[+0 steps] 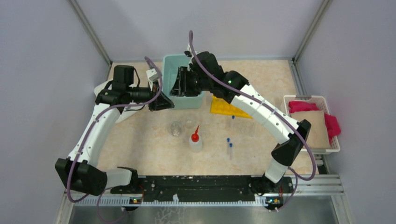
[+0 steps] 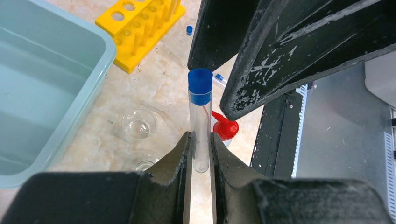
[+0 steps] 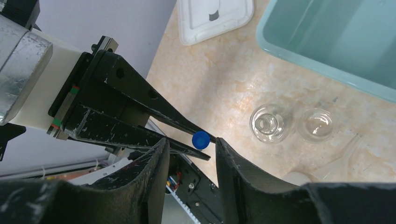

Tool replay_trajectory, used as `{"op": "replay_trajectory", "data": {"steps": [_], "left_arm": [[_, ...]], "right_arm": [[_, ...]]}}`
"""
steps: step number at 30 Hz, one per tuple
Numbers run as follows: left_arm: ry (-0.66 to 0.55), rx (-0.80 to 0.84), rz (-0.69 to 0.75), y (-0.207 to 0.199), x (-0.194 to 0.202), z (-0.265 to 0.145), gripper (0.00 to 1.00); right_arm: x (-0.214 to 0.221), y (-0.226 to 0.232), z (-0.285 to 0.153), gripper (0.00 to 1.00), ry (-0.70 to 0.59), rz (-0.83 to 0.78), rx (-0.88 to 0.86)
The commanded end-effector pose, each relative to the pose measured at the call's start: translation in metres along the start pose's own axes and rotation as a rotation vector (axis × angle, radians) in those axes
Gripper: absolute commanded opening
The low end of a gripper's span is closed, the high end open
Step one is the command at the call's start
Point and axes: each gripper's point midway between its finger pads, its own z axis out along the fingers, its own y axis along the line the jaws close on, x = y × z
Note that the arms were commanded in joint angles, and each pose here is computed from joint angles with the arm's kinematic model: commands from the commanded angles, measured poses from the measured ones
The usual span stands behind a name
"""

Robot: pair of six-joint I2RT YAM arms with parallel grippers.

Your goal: Organize the chemistry lab equipment

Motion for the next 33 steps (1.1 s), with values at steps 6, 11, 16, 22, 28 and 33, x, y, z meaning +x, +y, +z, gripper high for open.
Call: {"op": "replay_trajectory", "data": {"steps": [6, 11, 16, 22, 28, 33], "left_arm": [[-0.009, 0.041, 0.076, -0.014, -0.003, -0.004, 0.13], [-0.009, 0.055, 0.079, -0.016, -0.002, -0.004, 0.13], [-0.008, 0.056, 0.077, -0.017, -0.001, -0.004, 0.13], [0.000, -0.025, 0.027, -0.003, -0.003, -0.004, 0.98], [0.012, -0.143, -0.045, 0.019, -0.008, -0.005, 0.99], [0.023, -0.155, -0.105, 0.026, -0.012, -0.003, 0.99]], "right_arm": [[-0.004, 0.011, 0.009, 0.38, 0.019, -0.006, -0.049], [-0.003, 0.013, 0.011, 0.30, 0.020, -0.003, -0.059], [-0.002, 0.013, 0.010, 0.12, 0.025, -0.010, -0.064], [-0.005, -0.011, -0.013, 0.00, -0.008, -0.052, 0.036], [-0.019, -0.104, -0.100, 0.00, -0.229, -0.068, 0.423], [0.009, -0.184, -0.158, 0.00, -0.307, -0.037, 0.759]]}}
